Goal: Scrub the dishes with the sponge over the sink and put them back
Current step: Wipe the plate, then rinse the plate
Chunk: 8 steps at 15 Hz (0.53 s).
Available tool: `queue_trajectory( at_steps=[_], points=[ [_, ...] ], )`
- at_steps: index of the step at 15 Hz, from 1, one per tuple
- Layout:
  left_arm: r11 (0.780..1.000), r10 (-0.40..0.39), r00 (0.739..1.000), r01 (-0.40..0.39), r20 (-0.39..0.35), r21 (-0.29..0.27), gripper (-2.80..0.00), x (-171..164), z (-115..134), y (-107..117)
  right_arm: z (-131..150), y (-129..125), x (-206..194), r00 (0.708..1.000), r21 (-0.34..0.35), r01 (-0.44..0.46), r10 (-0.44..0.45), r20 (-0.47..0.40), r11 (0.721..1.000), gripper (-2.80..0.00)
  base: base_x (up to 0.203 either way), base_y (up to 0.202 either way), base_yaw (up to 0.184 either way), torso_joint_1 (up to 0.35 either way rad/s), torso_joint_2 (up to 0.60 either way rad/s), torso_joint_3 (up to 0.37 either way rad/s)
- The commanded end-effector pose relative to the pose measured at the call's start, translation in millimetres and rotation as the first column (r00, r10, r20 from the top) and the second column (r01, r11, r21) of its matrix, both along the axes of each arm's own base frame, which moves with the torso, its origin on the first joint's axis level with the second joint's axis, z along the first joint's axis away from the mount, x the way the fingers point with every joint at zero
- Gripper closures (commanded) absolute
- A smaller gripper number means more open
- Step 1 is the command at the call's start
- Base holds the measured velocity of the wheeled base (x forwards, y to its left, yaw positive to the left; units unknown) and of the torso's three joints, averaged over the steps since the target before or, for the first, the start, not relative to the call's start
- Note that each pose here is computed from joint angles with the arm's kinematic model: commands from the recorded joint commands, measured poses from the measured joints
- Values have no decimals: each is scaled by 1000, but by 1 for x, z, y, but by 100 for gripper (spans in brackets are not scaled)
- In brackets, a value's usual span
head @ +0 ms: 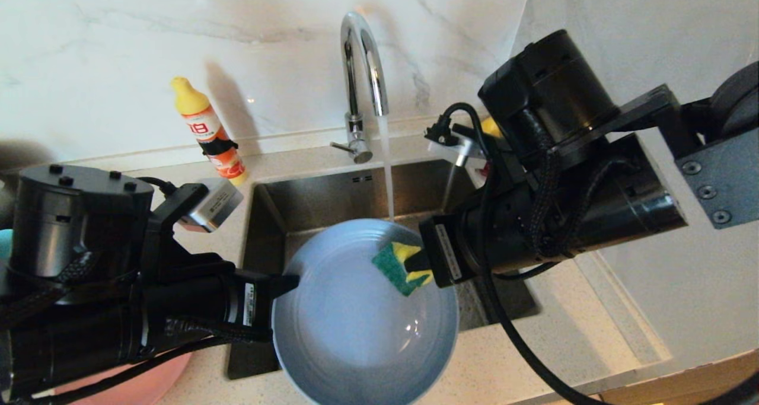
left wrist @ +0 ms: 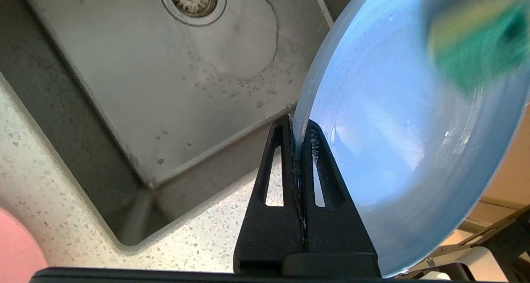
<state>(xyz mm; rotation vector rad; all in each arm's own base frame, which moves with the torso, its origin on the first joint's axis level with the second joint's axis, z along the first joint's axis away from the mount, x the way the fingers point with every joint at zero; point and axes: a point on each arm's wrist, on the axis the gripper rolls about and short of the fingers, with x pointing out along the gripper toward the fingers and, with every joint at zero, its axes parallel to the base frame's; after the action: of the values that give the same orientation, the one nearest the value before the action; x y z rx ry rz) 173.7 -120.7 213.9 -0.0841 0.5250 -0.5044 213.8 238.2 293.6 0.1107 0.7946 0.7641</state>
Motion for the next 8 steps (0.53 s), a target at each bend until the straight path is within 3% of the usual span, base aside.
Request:
queue_trajectory(
  at_steps=[1, 2, 4, 8],
  points=[
    [999, 29, 999, -29, -28, -20, 0, 5, -3, -1, 16, -5, -10, 999, 39, -13, 11, 32, 999, 0, 0, 0, 0, 0, 0, 0],
    [997, 56, 997, -58, -56, -41, 0, 10, -5, -2, 32, -13, -24, 997, 80, -33, 27, 71, 996, 0, 0, 0, 0, 0, 0, 0],
    [997, 75, 994, -77, -81, -31, 0, 21, -9, -6, 64, -33, -50, 988, 155, -69, 46, 145, 986, 0, 0, 0, 0, 0, 0, 0],
    [981, 168, 973, -180, -158, -67, 0, 68, -17, -18, 87, -66, -76, 981, 201, -71, 33, 189, 977, 0, 0, 0, 0, 0, 0, 0]
  ],
)
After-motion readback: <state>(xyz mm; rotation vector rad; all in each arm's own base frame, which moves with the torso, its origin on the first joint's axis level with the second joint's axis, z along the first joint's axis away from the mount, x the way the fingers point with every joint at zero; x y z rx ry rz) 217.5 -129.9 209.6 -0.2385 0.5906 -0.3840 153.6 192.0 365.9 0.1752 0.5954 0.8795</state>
